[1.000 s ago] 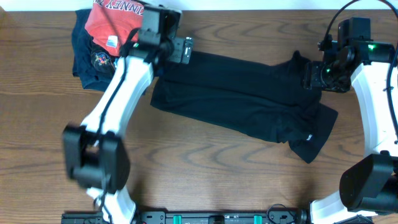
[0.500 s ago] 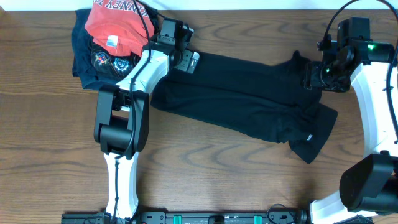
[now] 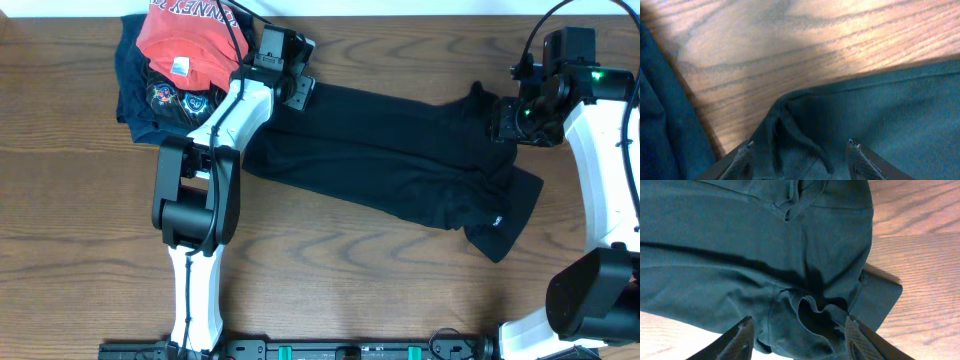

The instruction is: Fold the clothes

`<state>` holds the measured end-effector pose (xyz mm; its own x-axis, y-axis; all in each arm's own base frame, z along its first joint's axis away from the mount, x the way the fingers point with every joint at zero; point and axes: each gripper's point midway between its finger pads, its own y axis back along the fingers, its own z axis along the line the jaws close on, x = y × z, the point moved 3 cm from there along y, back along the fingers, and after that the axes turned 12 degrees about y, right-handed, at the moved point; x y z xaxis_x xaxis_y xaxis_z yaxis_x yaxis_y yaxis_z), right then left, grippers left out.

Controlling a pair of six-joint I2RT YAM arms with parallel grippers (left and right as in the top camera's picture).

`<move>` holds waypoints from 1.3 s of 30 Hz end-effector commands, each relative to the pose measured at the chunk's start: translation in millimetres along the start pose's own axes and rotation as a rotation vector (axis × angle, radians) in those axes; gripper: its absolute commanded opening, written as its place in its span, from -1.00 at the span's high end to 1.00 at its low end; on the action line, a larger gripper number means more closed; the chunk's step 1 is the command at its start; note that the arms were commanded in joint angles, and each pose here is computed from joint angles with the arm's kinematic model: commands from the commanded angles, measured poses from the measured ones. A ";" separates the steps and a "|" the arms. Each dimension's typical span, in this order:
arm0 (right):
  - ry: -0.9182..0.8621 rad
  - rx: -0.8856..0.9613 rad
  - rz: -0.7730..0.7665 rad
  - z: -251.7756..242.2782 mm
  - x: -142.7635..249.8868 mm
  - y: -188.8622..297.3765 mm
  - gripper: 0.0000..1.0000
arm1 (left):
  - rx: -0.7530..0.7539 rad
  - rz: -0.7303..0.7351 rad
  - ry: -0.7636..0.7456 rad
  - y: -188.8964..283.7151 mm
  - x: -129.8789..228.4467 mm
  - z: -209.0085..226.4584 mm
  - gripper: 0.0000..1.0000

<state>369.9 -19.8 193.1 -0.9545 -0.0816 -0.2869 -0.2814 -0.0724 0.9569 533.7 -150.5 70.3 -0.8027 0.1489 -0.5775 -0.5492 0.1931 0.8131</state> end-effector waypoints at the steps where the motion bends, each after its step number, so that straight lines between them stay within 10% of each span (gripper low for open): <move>1: 0.019 -0.005 -0.008 3.1 -2.1 1.2 -0.12 | -0.001 0.022 -0.006 -14.0 8.0 0.0 -0.19; 9: 0.019 -0.004 -0.012 2.9 -2.9 1.2 -0.11 | -0.008 0.047 -0.003 -26.3 17.9 3.1 -0.01; 20: 0.024 0.004 -0.056 1.4 -12.5 1.5 -0.01 | -0.043 -0.022 0.016 -26.3 3.3 8.0 0.86; 29: 0.030 0.014 -0.115 -3.2 -32.4 -11.7 0.25 | -0.118 -0.023 0.079 -3.3 -3.7 17.4 0.88; 39: 0.036 0.024 -0.170 -17.9 -73.4 -93.7 -0.01 | -0.117 -0.056 0.118 63.3 -26.3 16.4 0.88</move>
<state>458.5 -27.9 151.2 -0.8759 -0.0902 -0.4741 -0.4709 -0.0551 0.8805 523.1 -131.7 105.9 -0.8151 0.0650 -0.5757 -0.5698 0.0892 0.8169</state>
